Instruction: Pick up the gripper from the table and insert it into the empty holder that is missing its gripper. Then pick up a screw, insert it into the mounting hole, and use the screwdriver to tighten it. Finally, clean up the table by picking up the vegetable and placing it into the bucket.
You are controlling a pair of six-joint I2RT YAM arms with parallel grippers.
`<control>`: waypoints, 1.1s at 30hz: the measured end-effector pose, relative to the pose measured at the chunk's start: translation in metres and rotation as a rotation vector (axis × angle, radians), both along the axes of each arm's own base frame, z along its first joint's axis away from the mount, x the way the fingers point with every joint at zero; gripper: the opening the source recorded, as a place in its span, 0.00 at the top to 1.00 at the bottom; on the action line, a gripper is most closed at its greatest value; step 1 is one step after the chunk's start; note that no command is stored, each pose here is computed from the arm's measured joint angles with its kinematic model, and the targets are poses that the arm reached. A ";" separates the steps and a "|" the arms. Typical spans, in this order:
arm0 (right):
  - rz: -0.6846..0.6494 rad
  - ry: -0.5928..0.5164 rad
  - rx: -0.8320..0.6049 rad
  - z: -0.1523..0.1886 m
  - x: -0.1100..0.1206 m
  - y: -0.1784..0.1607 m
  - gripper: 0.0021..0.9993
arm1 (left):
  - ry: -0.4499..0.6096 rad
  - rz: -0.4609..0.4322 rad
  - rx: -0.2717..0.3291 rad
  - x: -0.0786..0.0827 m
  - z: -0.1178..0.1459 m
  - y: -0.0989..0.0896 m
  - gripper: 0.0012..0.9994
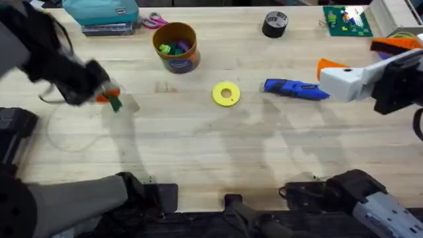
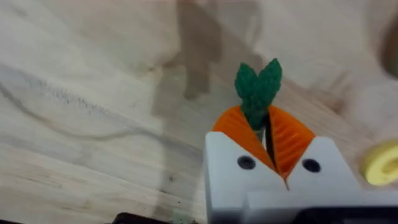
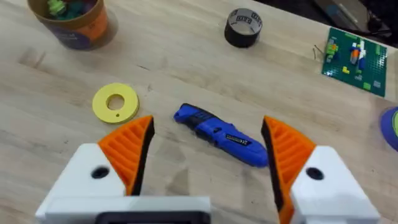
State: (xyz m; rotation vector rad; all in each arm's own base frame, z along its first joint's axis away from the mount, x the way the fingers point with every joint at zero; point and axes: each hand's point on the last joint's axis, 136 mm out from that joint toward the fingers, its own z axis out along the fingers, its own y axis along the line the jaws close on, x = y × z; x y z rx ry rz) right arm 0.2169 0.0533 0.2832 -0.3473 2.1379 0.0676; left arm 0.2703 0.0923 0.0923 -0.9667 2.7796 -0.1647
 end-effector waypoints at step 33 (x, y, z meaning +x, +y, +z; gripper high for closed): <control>0.000 0.001 0.000 0.000 0.000 0.000 0.00 | -0.483 -0.648 0.102 0.191 0.075 -0.149 0.99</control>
